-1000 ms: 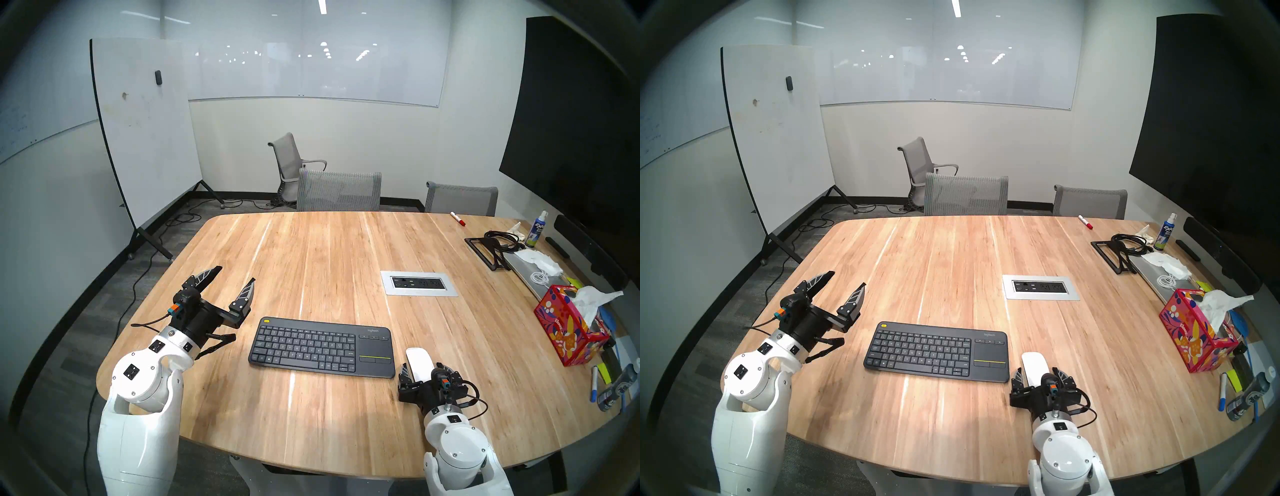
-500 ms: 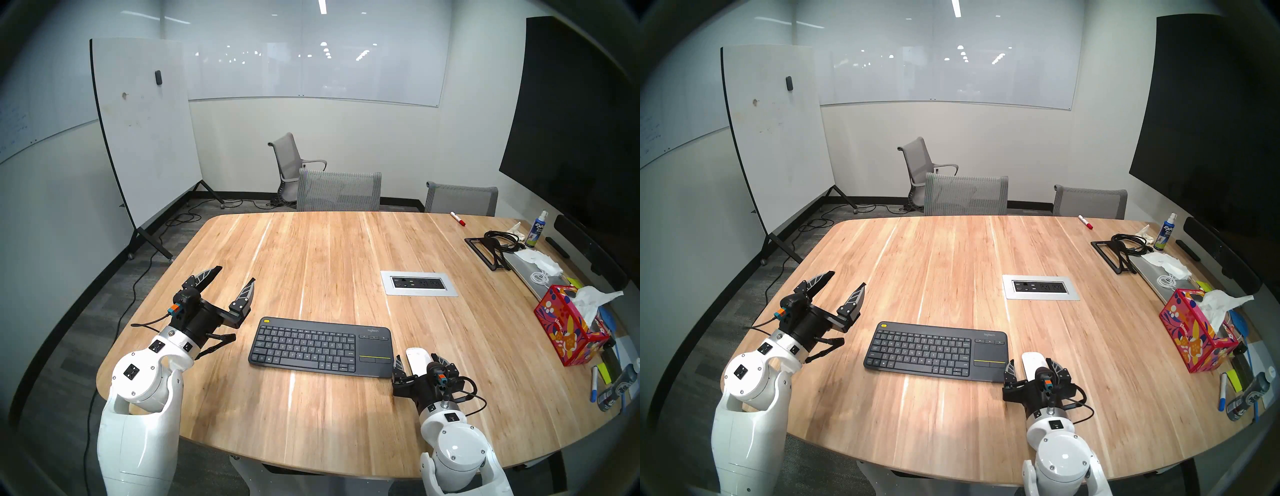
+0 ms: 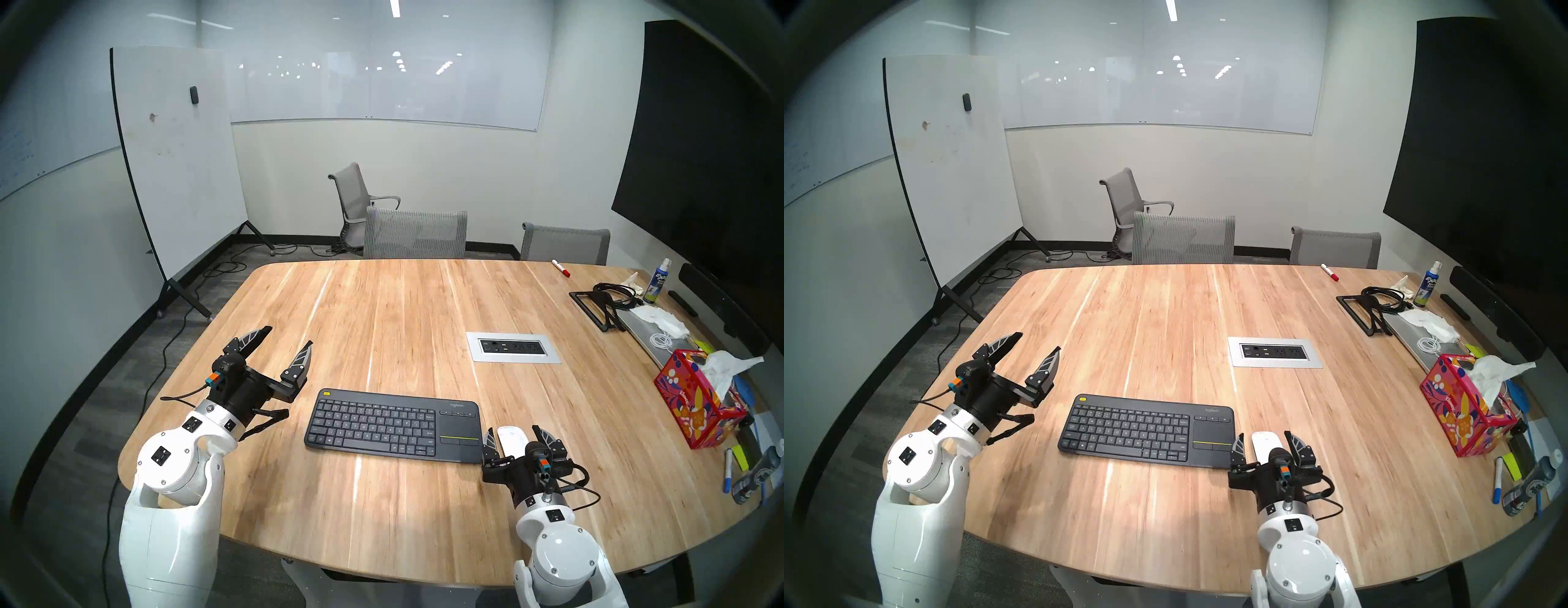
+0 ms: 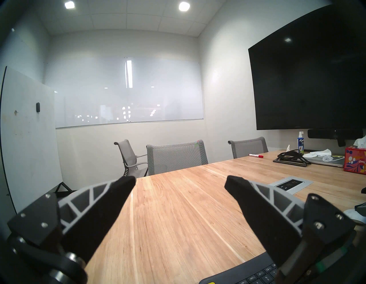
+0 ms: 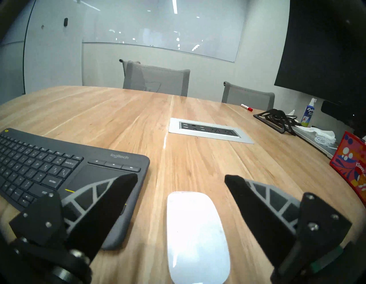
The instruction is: Put the mouse beside the keyboard
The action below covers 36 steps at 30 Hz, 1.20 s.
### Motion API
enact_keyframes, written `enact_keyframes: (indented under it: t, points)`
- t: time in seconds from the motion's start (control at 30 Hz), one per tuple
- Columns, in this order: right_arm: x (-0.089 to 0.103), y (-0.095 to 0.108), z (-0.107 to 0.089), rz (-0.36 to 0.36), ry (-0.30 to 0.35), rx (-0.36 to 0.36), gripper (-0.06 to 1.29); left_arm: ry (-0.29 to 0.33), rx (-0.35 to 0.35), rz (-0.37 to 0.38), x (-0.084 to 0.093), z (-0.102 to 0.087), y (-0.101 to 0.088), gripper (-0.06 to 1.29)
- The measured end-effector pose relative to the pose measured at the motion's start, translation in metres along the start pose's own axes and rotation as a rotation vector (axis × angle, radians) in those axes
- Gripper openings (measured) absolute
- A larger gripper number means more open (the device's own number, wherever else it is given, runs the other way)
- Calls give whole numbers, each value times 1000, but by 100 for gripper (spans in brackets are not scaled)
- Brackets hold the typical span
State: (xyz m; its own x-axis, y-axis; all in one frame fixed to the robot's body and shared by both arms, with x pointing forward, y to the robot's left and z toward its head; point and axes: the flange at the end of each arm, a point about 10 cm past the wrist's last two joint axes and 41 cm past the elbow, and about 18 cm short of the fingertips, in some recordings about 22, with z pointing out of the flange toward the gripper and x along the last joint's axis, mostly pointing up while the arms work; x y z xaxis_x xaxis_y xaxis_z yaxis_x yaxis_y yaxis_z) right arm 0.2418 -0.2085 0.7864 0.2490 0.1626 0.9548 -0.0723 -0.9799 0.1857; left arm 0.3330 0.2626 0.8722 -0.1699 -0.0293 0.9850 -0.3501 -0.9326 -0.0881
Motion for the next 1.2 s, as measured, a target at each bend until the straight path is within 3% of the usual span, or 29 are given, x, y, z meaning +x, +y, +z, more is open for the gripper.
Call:
enact_keyframes:
  t: [0.3,0.8,1.2]
  points:
    - [-9,15,1,-1,-31,-18,118,0,0,0,0,0,0,125]
    - [-14,6,1,11,-123,66,118,0,0,0,0,0,0,125]
    - [-7,2,12,3,-141,94,118,0,0,0,0,0,0,125]
